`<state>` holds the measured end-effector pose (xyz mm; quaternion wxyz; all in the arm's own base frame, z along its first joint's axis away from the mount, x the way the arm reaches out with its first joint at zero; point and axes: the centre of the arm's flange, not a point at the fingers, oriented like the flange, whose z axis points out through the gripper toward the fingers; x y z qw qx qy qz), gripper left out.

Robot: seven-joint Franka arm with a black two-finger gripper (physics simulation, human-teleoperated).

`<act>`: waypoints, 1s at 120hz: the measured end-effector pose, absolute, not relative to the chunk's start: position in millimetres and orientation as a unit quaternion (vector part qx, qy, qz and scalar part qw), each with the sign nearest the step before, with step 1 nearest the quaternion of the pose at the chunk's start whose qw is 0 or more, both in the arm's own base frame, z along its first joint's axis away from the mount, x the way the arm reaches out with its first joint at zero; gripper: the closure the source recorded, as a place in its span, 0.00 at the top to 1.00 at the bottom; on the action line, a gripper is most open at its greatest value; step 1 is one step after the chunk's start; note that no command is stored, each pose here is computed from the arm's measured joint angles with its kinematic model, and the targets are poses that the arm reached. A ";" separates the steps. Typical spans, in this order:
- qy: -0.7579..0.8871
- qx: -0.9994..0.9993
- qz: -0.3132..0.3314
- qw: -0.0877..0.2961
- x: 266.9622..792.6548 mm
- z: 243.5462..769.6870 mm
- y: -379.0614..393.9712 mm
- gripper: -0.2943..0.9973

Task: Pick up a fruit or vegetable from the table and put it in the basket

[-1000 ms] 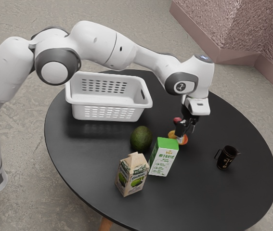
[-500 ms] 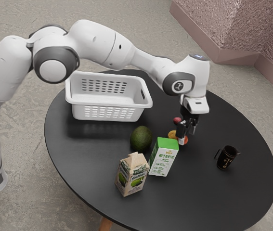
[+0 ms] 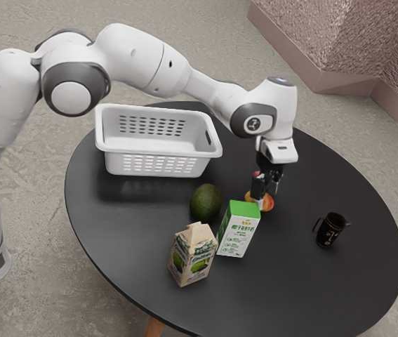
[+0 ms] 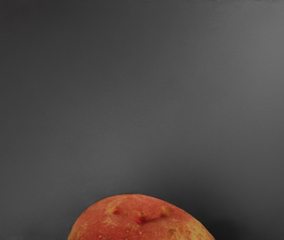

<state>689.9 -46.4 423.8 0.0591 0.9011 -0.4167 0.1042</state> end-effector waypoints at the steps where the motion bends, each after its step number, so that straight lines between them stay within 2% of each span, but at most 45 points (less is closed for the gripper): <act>1: -0.417 0.901 0.104 0.059 689.8 423.9 -46.4 0.77; 80: -0.403 0.906 0.103 0.074 683.1 408.5 -40.1 0.77; 99: -0.400 0.907 0.104 0.078 682.7 408.0 -40.3 0.55; 107: -0.399 0.908 0.105 0.077 682.8 408.5 -40.1 0.51; 120: -0.398 0.908 0.108 0.075 682.8 411.7 -39.9 0.49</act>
